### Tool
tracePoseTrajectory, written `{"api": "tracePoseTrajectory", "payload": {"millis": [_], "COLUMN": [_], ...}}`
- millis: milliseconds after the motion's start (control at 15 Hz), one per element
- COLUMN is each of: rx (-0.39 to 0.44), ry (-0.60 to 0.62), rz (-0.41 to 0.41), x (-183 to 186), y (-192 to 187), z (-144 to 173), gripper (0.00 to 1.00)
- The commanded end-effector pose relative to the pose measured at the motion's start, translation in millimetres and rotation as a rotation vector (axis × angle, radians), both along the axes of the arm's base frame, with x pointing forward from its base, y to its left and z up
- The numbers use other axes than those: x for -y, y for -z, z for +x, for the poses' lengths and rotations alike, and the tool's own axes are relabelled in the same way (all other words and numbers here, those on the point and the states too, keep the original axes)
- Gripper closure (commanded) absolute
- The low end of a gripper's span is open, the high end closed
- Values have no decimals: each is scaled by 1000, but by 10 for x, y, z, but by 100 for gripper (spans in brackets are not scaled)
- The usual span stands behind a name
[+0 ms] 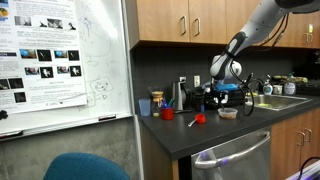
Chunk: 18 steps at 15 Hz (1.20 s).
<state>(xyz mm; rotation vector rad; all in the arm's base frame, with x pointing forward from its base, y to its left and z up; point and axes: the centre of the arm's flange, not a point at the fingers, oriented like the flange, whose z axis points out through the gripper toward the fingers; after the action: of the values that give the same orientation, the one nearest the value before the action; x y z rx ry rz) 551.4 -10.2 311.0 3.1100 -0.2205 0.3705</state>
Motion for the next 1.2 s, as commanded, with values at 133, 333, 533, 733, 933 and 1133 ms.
{"api": "tracePoseTrajectory", "payload": {"millis": [133,333,533,733,933,1133], "rx": [-6,-12,-14,-17,-19,-23], "ry": [12,32,52,72,93,114], "rz": [8,7,4,-2,-7,-10], "x": [164,277,388,493,588,679], "y": [112,159,172,174,171,182], "z": [162,177,177,153,114,61], "gripper": [0,0,0,0,0,0]}}
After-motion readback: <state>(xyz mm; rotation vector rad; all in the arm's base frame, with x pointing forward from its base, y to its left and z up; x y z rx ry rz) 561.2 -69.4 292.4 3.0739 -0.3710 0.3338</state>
